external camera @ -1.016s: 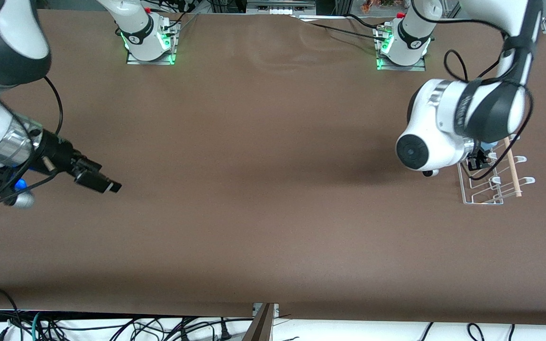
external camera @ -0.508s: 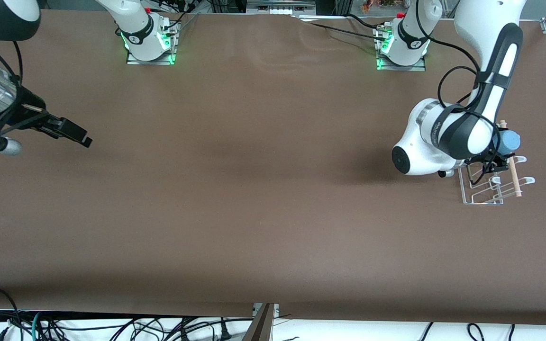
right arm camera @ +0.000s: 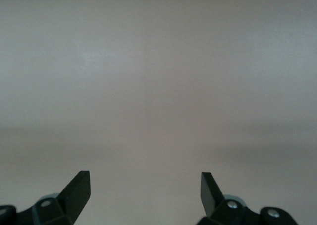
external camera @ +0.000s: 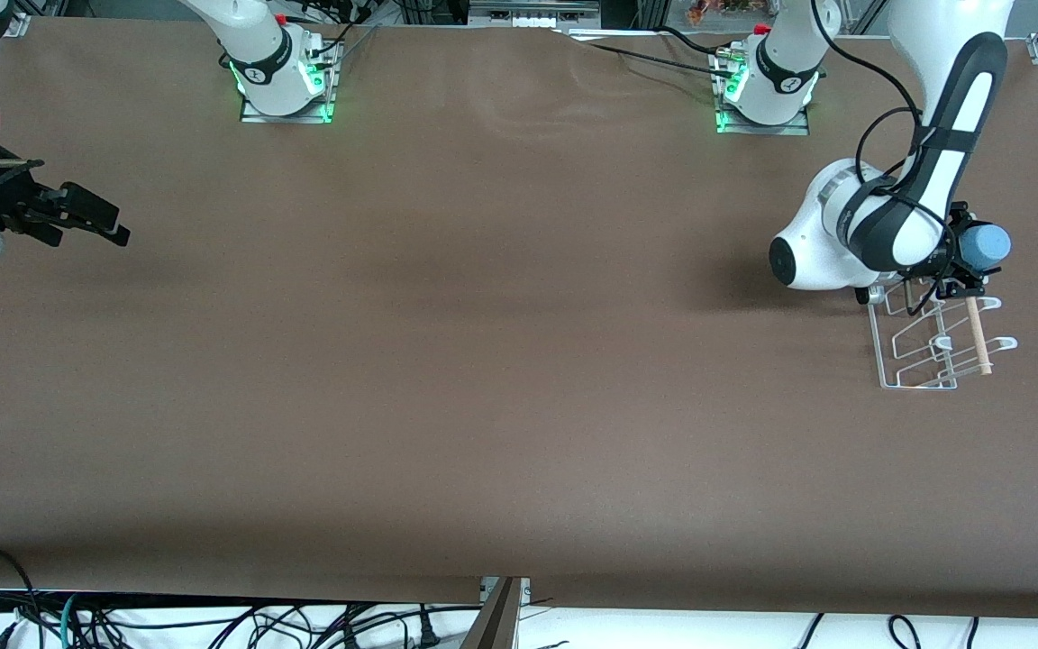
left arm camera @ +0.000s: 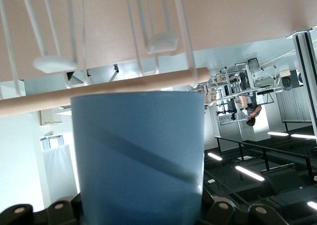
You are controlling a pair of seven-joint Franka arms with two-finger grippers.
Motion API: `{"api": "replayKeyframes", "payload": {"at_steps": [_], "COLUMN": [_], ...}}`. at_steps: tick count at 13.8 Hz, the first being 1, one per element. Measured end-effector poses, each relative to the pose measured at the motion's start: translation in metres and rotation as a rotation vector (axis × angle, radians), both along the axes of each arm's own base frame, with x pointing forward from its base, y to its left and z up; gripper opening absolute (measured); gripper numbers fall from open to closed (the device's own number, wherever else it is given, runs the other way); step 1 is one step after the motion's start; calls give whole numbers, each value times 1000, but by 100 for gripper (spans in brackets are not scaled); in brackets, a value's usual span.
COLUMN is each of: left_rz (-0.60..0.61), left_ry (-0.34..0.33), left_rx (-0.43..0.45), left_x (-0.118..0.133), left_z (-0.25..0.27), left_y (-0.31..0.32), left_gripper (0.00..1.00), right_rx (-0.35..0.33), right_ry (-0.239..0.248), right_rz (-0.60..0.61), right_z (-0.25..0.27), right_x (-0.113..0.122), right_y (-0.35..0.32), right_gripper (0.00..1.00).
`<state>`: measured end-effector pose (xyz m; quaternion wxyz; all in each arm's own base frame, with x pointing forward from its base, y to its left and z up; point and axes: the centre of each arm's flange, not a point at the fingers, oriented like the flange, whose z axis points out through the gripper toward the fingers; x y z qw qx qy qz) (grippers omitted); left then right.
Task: Transfer cup to left arm and place on rack
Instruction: 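Move the cup over the wire rack with the left gripper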
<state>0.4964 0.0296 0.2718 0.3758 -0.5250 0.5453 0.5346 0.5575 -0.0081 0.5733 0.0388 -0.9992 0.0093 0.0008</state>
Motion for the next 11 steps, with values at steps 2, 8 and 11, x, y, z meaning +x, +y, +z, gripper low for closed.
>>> {"api": "replayKeyframes", "payload": {"at_steps": [2,8,11], "left_rz": [1,-3,-5], "left_ry": [-12,-34,-42], "left_rx": [-12,-17,-13], "left_x": [-7,-19,-25], "left_z": [-6,-22,-30], "left_y": [5,4,2], "left_gripper": [73,73,73], "right_rx": [-23,-26,-27], "right_ry": [8,29,34], "right_rz": [14,39,47], "right_z": [-2,-6,-5], "right_x": [0,-1,-2], "right_y": [-2,3,6], "right_gripper": [99,99,99]}}
